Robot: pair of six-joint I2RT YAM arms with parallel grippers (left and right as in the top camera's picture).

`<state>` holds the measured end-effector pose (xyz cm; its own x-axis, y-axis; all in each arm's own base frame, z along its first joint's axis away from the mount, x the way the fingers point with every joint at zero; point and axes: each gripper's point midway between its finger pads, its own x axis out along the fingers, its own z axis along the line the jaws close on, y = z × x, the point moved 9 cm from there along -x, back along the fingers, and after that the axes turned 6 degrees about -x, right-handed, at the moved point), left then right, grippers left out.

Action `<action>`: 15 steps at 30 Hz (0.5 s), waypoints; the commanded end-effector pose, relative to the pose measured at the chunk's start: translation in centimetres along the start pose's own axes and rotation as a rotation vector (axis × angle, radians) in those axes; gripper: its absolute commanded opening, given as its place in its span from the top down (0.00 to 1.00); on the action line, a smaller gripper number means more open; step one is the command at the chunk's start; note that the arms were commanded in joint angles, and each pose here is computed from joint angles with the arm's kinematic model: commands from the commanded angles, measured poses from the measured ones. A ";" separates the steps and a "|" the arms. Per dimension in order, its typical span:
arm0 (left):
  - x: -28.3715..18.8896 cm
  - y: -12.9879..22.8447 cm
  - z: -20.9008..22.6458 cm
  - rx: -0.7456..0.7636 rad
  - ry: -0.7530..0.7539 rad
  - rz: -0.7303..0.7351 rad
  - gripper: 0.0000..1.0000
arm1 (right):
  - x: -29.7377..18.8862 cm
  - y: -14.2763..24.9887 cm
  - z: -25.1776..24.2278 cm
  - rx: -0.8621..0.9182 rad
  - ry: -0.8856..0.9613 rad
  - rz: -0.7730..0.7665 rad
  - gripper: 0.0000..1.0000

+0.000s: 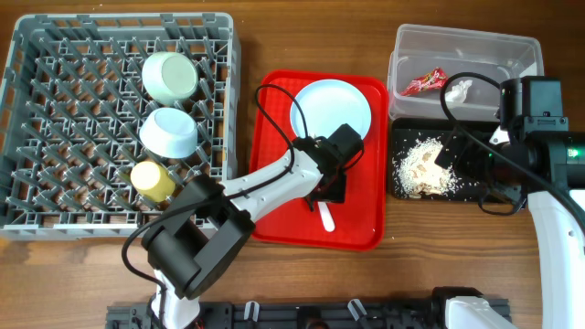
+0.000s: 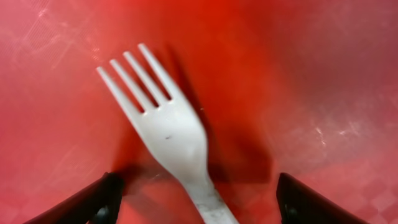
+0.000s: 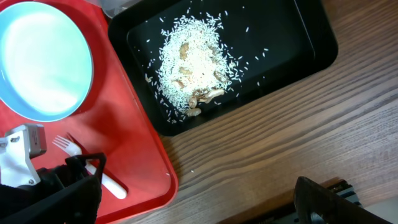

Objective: Sort waste into correct bins and load items into the dishwasher rack
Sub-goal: 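Grasp the white plastic fork on the red tray with the left gripper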

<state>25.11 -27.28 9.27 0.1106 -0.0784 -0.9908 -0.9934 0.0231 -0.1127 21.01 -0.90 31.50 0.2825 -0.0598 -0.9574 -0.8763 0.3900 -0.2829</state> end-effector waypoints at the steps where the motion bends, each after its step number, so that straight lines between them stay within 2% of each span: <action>1: 1.3 0.4 0.6 -0.005 -0.058 0.022 0.47 | -0.1 -0.2 -0.1 -0.007 0.012 -0.010 0.00; 5: 1.3 0.6 0.7 -0.004 -0.065 0.028 0.69 | -0.1 -0.2 -0.1 -0.007 0.012 -0.010 0.00; 7: 1.3 0.6 0.7 -0.005 -0.069 0.032 0.76 | -0.1 -0.2 -0.1 -0.007 0.012 -0.010 0.00; 15: 1.1 0.5 1.4 -0.019 -0.088 0.048 0.91 | -0.1 -0.2 -0.1 -0.008 0.012 -0.009 0.00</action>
<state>24.89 -26.54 9.10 0.1038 -0.0207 -0.9944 -0.9943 0.0207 -0.1042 21.01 -0.90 31.50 0.2825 -0.0598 -0.9574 -0.8763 0.3900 -0.2829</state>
